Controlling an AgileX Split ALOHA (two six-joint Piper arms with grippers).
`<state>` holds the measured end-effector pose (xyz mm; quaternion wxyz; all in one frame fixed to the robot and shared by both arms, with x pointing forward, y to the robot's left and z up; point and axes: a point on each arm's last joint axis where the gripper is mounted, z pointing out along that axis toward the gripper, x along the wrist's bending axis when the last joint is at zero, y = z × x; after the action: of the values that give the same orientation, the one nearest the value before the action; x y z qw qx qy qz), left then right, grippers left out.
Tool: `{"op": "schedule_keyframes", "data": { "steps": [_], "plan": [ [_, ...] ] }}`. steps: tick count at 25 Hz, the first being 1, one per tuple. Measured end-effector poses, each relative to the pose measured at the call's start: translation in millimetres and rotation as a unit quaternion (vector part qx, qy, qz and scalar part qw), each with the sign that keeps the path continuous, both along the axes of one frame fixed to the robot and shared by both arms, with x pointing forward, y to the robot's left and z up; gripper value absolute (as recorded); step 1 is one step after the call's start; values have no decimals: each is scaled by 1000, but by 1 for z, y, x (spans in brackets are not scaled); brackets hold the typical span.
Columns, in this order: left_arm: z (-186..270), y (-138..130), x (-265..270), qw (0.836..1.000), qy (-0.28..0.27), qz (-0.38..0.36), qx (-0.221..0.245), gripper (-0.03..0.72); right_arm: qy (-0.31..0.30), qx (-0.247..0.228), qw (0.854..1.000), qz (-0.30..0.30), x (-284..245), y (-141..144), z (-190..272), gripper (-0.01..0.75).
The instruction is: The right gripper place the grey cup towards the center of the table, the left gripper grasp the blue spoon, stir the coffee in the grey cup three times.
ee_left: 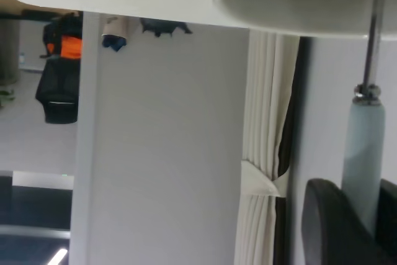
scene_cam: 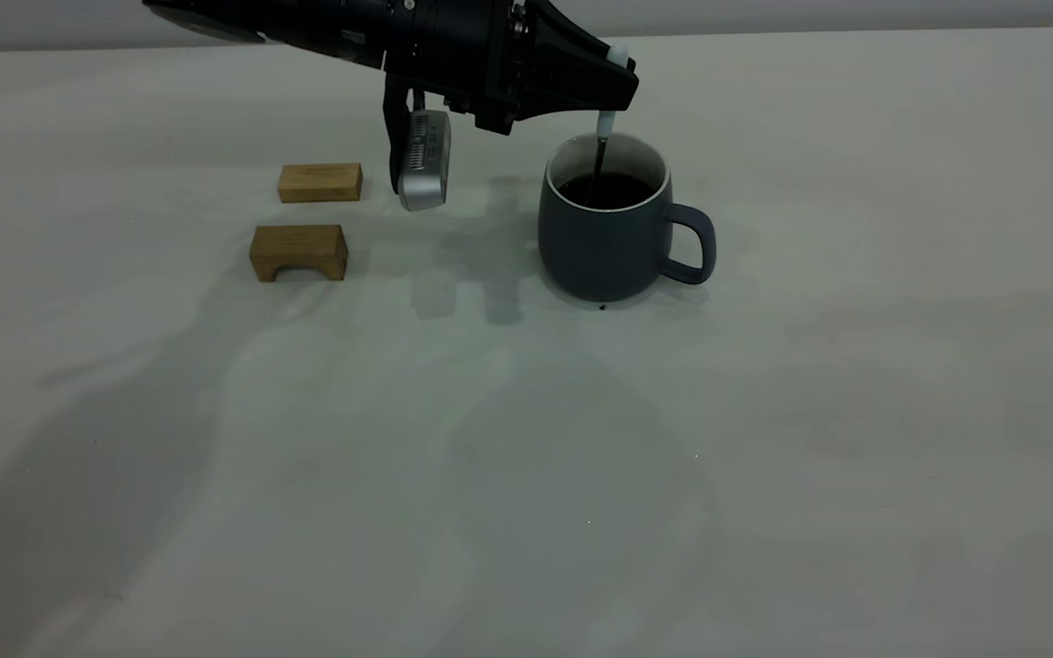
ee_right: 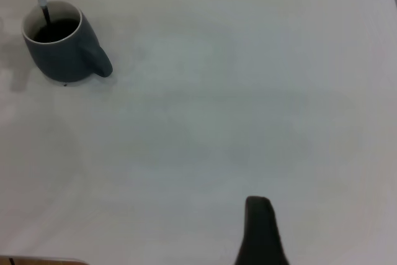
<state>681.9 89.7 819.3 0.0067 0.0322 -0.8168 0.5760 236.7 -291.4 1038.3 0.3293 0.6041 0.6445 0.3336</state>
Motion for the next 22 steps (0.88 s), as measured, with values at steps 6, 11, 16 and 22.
{"op": "schedule_keyframes", "data": {
  "steps": [6, 11, 16, 22],
  "plan": [
    [2, -1, -2, 998, -51, -31, -10, 412, 0, 0, 1000, 0, 0, 0, 0, 592],
    [6, 5, -1, 990, -130, -60, -18, 505, 0, 0, 1000, 0, 0, 0, 0, 592],
    [37, 14, 2, 923, -357, -146, -13, 509, 0, 0, 1000, 0, 0, 0, 0, 592],
    [102, 33, 2, 632, -714, -299, 25, 509, 0, 0, 1000, 0, 0, 0, 0, 592]
  ]
}}
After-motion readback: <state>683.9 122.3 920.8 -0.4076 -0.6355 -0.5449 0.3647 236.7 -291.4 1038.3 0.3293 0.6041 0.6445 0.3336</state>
